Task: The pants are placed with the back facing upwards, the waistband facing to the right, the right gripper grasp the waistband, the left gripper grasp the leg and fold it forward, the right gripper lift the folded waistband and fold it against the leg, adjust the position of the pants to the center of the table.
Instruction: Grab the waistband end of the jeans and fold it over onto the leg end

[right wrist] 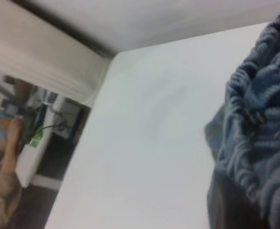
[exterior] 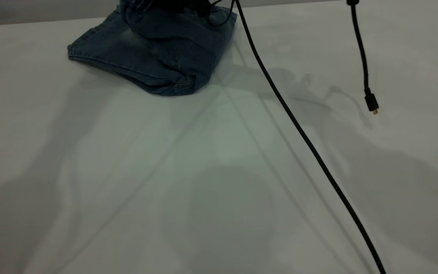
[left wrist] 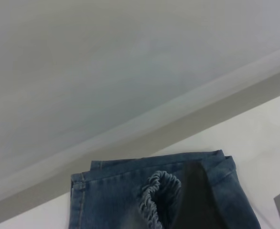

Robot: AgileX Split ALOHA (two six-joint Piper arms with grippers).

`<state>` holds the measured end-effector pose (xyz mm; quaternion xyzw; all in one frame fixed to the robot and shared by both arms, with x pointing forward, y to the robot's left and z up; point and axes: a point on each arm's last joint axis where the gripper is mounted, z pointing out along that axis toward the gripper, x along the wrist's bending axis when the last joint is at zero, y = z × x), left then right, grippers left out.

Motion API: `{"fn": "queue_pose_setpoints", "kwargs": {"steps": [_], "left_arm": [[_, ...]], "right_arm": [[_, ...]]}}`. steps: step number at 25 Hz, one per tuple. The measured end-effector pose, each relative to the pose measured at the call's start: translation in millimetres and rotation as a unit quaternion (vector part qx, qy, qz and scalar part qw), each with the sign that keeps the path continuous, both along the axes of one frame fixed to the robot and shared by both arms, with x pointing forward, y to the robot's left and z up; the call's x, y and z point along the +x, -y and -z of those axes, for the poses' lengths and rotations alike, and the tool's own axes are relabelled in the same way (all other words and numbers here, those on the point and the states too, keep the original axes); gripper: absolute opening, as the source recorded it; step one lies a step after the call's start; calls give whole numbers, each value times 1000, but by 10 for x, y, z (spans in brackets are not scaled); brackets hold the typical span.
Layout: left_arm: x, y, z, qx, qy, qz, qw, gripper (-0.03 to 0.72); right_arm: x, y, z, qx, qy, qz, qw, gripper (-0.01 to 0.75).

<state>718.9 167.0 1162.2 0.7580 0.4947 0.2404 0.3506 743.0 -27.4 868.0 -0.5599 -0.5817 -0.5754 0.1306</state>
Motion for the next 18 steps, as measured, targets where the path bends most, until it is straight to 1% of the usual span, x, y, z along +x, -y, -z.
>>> {"fn": "queue_pose_setpoints", "kwargs": {"steps": [2,5,8,9,11,13,16,18], "left_arm": [[0,0,0,0,0,0,1000,428],[0,0,0,0,0,0,1000,428],[0,0,0,0,0,0,1000,428],[0,0,0,0,0,0,1000,428],[0,-1,0,0,0,0,1000,428],[1,-3,0,2,0,-1,1000,428],[3,-7,0,3,1,-2,1000,428],[3,-7,0,3,1,-2,1000,428]], "right_arm": [[-2,-6,9,-3,0,1,1000,256],[1,0,11,-2,-1,3,1000,430],[11,11,10,-5,0,8,1000,559],[22,32,11,-6,0,10,1000,582],[54,91,7,-7,1,17,1000,604],[111,203,-24,-7,4,27,1000,601],[223,468,-141,-24,18,40,999,575],[282,661,-252,-45,30,41,998,564]]}}
